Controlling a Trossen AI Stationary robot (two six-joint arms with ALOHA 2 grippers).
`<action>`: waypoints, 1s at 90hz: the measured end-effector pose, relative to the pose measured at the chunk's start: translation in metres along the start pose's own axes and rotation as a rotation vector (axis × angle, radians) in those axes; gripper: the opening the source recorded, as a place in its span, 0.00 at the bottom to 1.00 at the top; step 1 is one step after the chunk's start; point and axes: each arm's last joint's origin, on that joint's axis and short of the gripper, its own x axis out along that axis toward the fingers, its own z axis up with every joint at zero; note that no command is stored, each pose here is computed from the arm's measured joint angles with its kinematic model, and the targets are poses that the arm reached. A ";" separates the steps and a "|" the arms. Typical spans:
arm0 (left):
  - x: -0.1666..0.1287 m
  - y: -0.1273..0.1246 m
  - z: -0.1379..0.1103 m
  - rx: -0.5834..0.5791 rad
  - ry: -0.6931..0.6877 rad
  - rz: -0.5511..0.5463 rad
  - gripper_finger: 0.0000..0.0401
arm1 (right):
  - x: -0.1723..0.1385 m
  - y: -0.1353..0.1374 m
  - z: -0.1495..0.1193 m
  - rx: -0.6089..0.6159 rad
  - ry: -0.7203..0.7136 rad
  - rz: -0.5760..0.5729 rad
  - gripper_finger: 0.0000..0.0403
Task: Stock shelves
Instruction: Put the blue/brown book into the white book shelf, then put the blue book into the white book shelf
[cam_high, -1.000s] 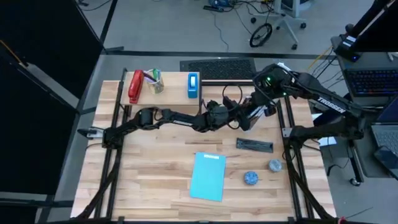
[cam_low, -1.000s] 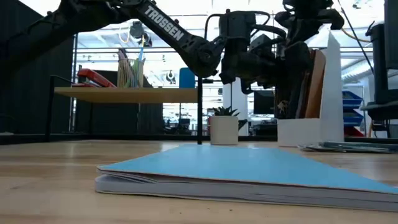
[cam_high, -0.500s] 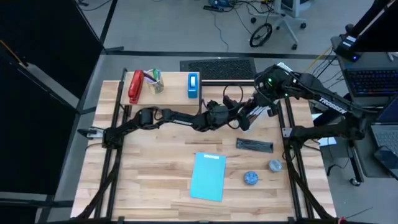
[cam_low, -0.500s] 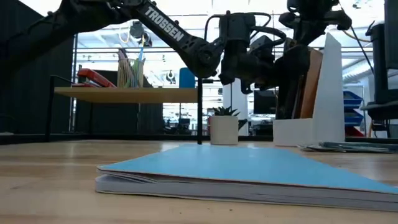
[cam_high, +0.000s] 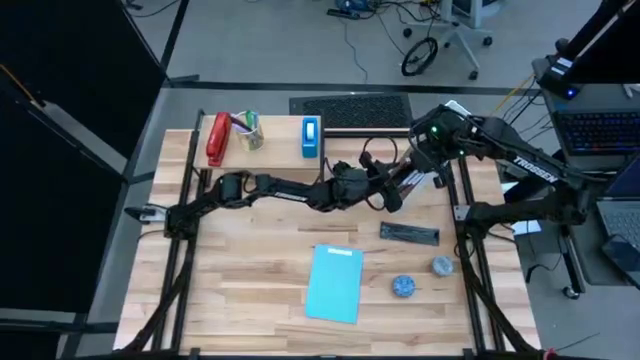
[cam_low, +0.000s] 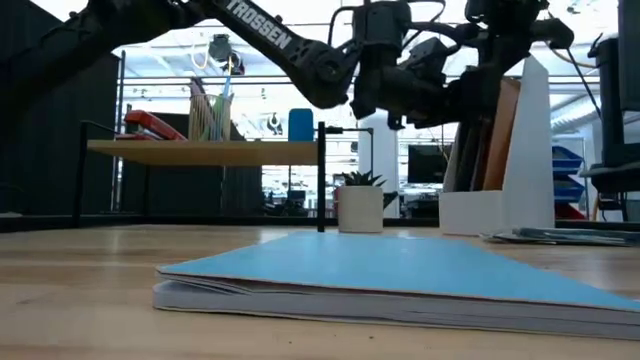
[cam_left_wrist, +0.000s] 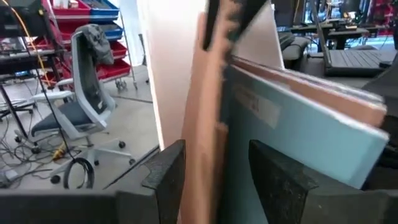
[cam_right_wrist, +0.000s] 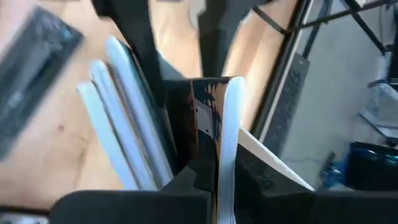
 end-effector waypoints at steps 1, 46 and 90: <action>0.000 0.000 0.000 0.000 0.000 0.000 0.40 | 0.000 0.000 0.000 0.004 -0.003 0.002 0.02; 0.000 0.000 0.000 -0.001 0.001 0.000 0.40 | 0.020 0.005 -0.002 0.149 0.001 0.035 0.11; -0.004 -0.002 0.015 -0.010 -0.028 -0.006 0.40 | -0.048 -0.019 0.013 0.300 -0.206 -0.190 0.48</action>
